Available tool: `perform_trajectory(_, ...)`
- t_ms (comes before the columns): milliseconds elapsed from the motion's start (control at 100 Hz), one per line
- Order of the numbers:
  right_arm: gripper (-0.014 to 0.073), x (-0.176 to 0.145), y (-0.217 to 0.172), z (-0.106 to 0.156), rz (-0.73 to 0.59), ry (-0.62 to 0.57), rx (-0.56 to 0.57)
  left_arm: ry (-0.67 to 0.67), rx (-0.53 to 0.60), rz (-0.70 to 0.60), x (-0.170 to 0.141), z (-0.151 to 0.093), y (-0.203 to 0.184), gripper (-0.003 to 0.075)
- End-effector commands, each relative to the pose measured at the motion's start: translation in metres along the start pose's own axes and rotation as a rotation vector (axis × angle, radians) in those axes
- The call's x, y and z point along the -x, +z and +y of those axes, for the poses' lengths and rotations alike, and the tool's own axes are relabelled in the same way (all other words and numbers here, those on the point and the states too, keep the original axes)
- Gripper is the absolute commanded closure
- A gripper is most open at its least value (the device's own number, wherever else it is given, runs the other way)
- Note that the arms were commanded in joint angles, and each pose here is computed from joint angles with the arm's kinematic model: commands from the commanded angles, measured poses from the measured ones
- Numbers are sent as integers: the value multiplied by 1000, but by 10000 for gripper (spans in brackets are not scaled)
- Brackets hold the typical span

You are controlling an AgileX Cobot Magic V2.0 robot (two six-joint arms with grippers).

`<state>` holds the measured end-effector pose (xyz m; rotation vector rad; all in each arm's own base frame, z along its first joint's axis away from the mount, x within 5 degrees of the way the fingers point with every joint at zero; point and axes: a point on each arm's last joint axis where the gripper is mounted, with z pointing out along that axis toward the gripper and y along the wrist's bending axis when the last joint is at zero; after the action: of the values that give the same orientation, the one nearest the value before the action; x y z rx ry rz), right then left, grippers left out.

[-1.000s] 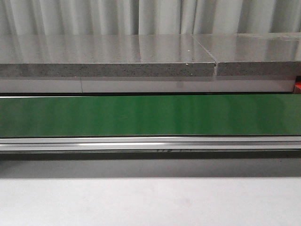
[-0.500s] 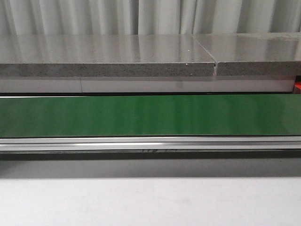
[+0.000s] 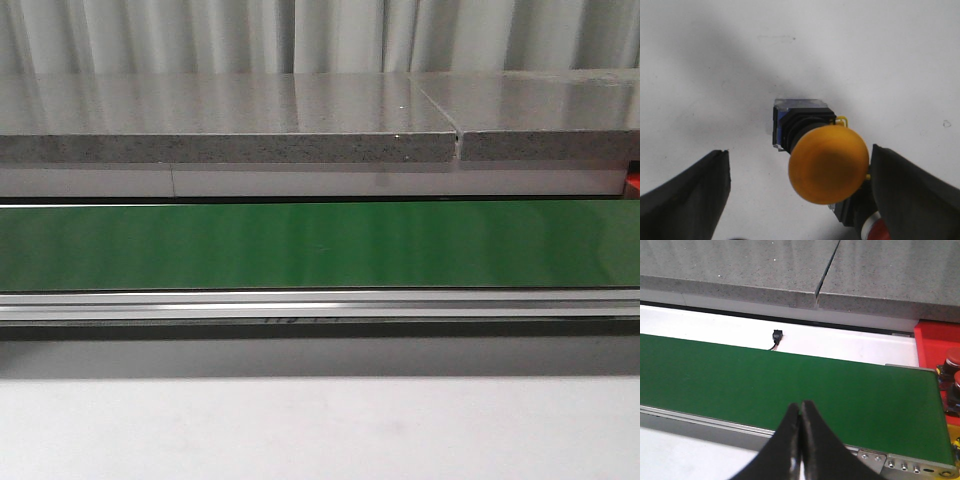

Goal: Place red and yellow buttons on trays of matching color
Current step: 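Lower the left gripper onto a yellow button in the pile and grasp it, then lift the yellow button with the left gripper and set it on the belt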

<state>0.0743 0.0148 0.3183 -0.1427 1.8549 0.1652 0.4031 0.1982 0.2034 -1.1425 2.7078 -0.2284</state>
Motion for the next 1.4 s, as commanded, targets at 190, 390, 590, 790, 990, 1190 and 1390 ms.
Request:
perform_trajectory(190,661,14,-3,0,-94,-18,1,-3,-58,-109,5,-12,-30,282)
perform_trajectory(390,661,14,-3,0,-94,-18,1,-3,-60,-117,6,-12,-30,477)
perform_trajectory(590,661,14,-3,0,-94,-18,1,16,-60,-118,5,-13,-32,512)
perform_trajectory(790,661,14,-3,0,-94,-18,1,86,3,-145,-2,-9,-60,512)
perform_trajectory(990,661,14,-3,0,-94,-18,1,173,46,-184,-19,-10,-96,512)
perform_trajectory(1190,661,14,-3,0,-94,-18,1,295,29,-234,-58,-19,-120,512)
perform_trajectory(1390,661,14,-3,0,-94,-18,1,400,-12,-274,-99,-29,-140,512)
